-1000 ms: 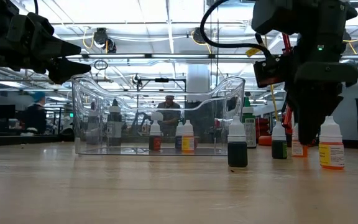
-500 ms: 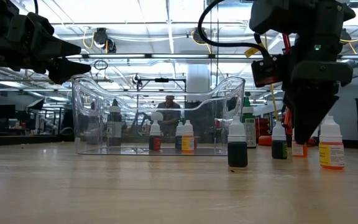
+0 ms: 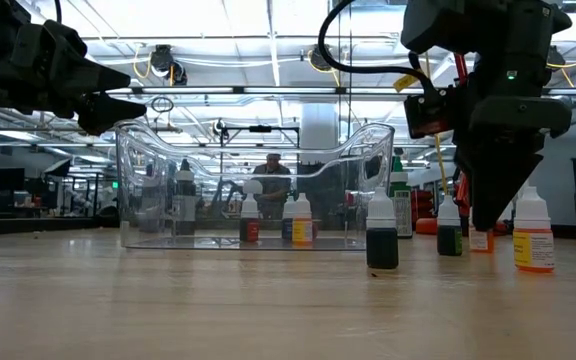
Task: Pick & Place food coloring
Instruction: Put the orange food coloring bottle into the transparent bin
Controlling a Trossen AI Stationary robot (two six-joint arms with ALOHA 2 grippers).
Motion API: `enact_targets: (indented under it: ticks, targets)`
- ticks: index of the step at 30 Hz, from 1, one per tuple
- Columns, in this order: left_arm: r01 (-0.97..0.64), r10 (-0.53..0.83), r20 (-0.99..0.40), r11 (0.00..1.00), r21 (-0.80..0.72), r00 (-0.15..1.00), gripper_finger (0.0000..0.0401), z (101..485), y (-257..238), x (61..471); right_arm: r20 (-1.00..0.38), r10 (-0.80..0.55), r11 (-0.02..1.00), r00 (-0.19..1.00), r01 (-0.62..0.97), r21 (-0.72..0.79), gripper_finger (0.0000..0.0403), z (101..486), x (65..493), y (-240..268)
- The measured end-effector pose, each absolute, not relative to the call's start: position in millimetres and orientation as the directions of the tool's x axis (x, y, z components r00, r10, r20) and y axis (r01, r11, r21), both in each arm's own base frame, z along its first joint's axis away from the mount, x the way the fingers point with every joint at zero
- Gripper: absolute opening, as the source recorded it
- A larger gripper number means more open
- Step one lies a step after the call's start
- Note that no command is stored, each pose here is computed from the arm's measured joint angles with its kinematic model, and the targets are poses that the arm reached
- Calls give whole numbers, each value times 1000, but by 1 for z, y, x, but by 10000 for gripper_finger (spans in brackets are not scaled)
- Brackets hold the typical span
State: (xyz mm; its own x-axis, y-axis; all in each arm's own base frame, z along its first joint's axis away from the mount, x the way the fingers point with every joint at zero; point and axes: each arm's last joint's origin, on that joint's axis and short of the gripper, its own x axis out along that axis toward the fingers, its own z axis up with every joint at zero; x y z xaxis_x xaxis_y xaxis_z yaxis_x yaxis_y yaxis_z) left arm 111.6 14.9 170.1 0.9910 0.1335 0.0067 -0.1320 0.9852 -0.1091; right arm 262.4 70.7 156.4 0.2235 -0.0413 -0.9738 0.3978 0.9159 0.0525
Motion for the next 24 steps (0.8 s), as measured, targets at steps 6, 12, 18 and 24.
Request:
enact_targets:
  ticks: [6,12,18,24]
  targets:
    - [-132,133,7,985,-109,991,379,170,15,112,-967,-70,932,247,362,25,53,182,267,69]
    - [-132,133,7,985,-109,991,379,170,15,112,-929,-207,930,306,355,-90,53,241,279,63]
    - [-132,133,7,985,-109,991,379,170,15,112,-825,-192,961,531,271,-49,53,291,306,62]
    - [-132,133,7,985,-109,991,379,170,15,112,-759,-135,986,638,165,-36,53,313,331,57]
